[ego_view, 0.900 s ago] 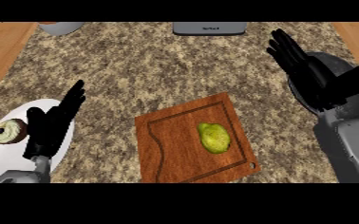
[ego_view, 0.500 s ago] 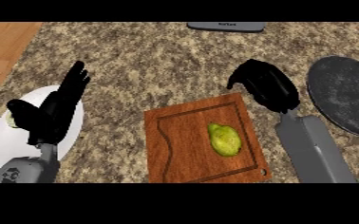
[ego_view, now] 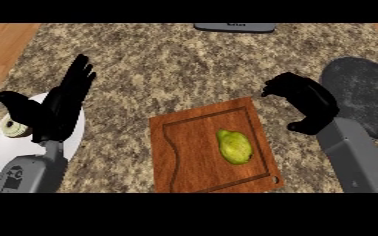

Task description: Pick the pear from the cutting board and place it in the pan

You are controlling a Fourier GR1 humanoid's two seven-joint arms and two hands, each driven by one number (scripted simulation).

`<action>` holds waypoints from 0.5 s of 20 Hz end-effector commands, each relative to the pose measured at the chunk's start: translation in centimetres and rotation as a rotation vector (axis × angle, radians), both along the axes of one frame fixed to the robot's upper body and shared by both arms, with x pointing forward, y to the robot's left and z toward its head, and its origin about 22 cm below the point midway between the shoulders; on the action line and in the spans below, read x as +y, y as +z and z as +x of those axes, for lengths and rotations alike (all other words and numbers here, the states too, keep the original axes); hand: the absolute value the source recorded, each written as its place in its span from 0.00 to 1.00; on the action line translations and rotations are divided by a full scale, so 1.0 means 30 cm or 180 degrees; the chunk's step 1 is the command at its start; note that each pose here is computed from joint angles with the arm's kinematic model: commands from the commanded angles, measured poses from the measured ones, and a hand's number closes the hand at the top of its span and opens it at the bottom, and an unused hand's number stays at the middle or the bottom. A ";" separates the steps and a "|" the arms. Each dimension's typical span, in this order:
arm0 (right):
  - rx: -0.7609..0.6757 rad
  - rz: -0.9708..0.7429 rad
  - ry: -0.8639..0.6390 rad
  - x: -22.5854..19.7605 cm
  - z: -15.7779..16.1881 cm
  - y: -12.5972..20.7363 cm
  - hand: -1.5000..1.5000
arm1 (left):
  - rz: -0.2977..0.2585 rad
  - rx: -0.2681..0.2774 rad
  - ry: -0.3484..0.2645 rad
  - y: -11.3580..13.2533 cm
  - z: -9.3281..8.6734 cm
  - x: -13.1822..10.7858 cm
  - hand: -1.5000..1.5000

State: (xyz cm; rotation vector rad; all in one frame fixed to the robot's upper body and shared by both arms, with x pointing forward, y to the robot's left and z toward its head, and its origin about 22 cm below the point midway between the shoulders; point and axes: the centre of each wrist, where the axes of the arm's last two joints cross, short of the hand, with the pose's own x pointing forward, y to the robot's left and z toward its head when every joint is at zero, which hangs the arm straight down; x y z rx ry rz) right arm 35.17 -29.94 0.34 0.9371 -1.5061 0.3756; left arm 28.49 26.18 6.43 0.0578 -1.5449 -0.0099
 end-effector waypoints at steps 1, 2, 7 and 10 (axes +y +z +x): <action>-0.0380 -0.0053 0.0296 -0.029 0.054 0.052 0.00 | -0.0015 0.0038 0.0007 -0.034 -0.017 -0.021 0.50; -0.0478 -0.0118 0.0316 -0.062 0.077 0.102 0.00 | -0.0071 -0.0006 -0.0025 0.001 0.001 -0.011 0.50; -0.0767 -0.0315 0.0581 0.065 0.156 0.186 0.00 | 0.0002 -0.0034 -0.0091 0.023 0.025 -0.026 0.50; -0.1081 -0.0716 0.0808 0.102 0.179 0.284 0.00 | -0.0036 0.0003 -0.0086 0.003 0.018 -0.014 0.50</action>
